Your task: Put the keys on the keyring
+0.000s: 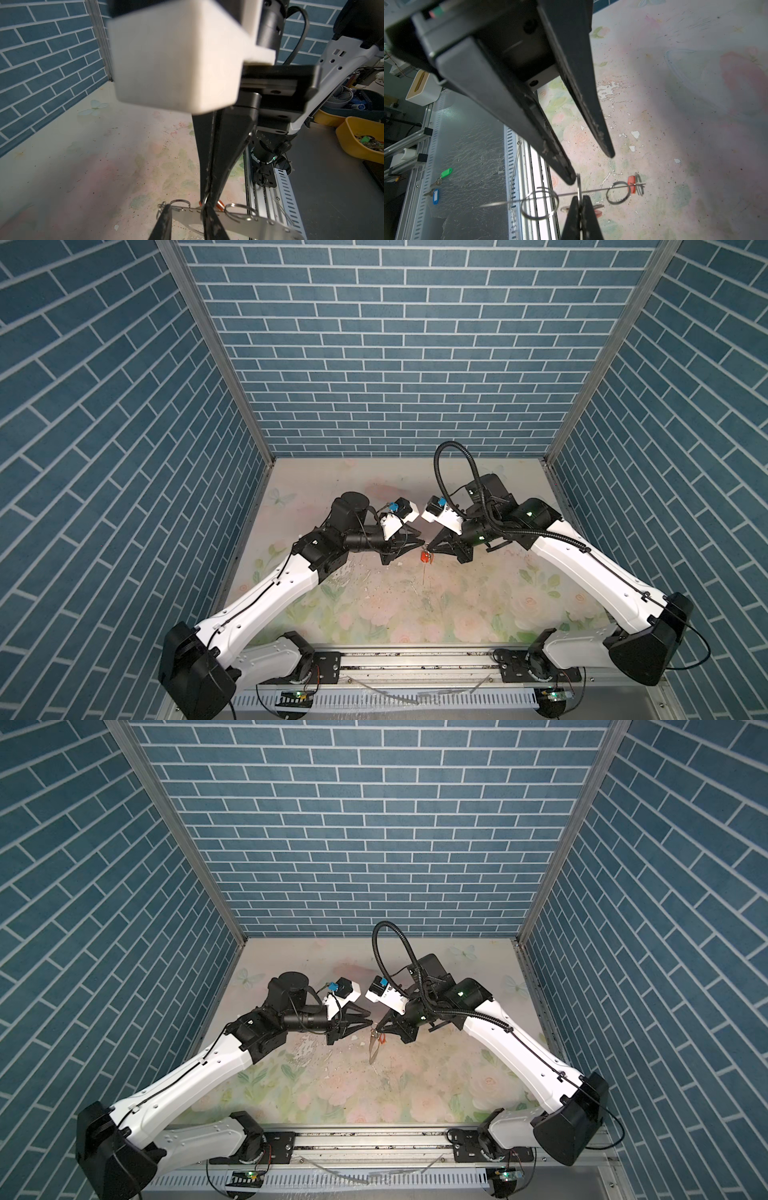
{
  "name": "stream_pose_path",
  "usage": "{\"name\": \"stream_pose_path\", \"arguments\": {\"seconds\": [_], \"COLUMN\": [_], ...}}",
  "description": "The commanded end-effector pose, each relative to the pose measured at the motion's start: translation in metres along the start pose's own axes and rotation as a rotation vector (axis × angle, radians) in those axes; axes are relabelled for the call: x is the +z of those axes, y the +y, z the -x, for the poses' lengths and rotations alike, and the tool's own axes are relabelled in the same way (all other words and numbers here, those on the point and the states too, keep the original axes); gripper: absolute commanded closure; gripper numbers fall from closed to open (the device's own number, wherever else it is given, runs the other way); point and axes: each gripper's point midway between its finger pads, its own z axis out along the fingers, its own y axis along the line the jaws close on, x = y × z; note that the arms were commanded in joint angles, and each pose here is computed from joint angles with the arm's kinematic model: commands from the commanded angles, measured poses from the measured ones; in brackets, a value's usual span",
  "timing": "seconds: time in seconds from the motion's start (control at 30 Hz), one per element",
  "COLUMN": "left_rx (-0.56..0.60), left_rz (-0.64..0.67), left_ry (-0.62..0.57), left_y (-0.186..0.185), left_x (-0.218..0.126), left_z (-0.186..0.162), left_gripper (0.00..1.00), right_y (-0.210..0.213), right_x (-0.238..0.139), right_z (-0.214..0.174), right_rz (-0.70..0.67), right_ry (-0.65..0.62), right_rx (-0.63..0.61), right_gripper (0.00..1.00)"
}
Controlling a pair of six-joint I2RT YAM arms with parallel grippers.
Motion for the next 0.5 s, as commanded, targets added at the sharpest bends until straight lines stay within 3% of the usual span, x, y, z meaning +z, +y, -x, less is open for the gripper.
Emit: {"name": "stream_pose_path", "arguments": {"seconds": [0.0, 0.47], "left_rx": [0.035, 0.023], "left_rz": [-0.044, -0.090], "left_ry": [-0.024, 0.007], "left_y": [-0.008, -0.010], "left_x": [0.000, 0.013], "left_z": [0.013, 0.008], "left_gripper": [0.72, 0.75], "right_y": [0.005, 0.012], "right_x": [-0.007, -0.010], "right_z": [0.013, 0.020], "right_rz": [0.022, 0.043], "right_ry": [-0.031, -0.061], "right_rx": [-0.073, -0.099], "right_gripper": [1.00, 1.00]}}
